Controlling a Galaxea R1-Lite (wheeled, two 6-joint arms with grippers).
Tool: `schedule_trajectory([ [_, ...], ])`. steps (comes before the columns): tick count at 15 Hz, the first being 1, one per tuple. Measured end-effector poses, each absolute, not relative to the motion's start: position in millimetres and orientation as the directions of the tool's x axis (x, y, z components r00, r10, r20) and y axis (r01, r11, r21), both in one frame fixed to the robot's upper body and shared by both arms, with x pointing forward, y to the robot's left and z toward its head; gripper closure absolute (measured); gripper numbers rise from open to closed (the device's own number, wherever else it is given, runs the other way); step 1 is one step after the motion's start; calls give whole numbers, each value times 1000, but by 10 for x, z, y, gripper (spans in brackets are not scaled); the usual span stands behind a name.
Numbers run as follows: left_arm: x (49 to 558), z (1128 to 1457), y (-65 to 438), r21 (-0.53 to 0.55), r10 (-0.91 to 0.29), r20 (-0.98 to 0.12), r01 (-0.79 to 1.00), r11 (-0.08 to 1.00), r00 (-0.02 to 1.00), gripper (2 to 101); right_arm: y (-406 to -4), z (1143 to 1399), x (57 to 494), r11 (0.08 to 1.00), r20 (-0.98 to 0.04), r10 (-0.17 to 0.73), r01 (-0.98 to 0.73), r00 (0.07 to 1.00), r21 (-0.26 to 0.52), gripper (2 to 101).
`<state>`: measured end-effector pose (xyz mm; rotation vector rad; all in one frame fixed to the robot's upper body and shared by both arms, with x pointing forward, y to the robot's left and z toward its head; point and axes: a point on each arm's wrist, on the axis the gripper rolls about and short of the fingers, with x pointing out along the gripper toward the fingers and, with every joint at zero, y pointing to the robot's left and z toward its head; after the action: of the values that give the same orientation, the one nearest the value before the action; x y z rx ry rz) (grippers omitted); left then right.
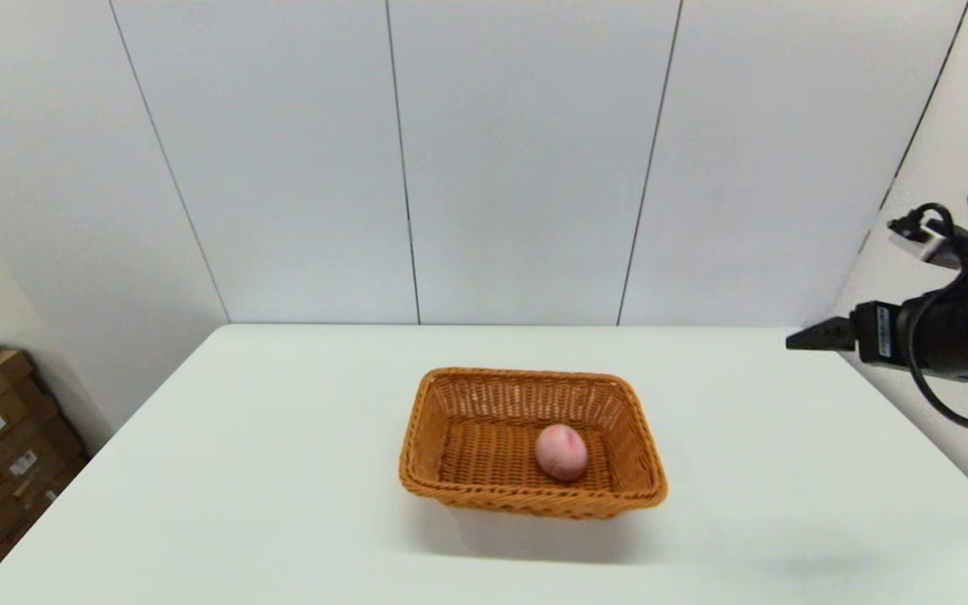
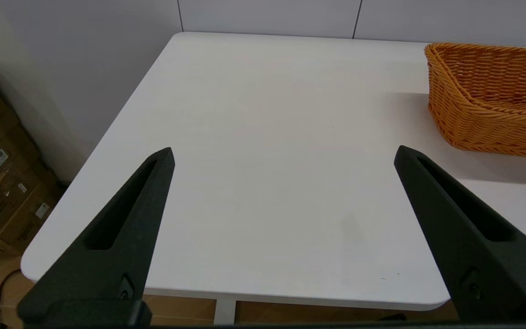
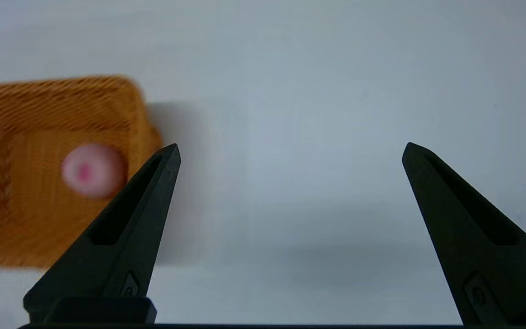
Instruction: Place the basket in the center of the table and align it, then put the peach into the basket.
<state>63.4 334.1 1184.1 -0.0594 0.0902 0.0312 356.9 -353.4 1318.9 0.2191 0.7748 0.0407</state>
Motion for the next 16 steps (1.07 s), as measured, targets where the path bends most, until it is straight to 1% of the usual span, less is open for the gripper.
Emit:
schedule_trajectory([
  [2, 634, 11841, 3341, -58, 29, -91, -34, 998, 995, 54, -3463, 13254, 3169, 976, -658, 139, 11, 740, 218, 53],
  [4, 634, 11841, 3341, -58, 29, -91, -34, 998, 995, 54, -3409, 13308, 2675, 975, -600, 155, -24, 785, 220, 52],
  [6, 634, 11841, 3341, -58, 29, -91, -34, 998, 995, 54, -3374, 13307, 2143, 976, -519, 155, -51, 841, 209, 52],
  [8, 634, 11841, 3341, -58, 28, -91, -33, 998, 995, 54, -3353, 13235, 1646, 979, -418, 142, -66, 897, 192, 52],
  [10, 634, 11840, 3341, -58, 28, -92, -33, 998, 995, 54, -3341, 13040, 1207, 983, -318, 120, -68, 940, 170, 52],
  [12, 634, 11841, 3341, -58, 28, -91, -33, 998, 995, 54, -3342, 12755, 926, 988, -251, 76, -39, 965, 147, 52],
  [14, 634, 11841, 3341, -58, 29, -91, -34, 998, 995, 54, -3349, 12412, 763, 992, -216, 50, -24, 975, 123, 52],
  [16, 634, 11841, 3341, -58, 29, -91, -34, 998, 995, 54, -3354, 12139, 691, 994, -193, 43, -24, 980, 104, 52],
])
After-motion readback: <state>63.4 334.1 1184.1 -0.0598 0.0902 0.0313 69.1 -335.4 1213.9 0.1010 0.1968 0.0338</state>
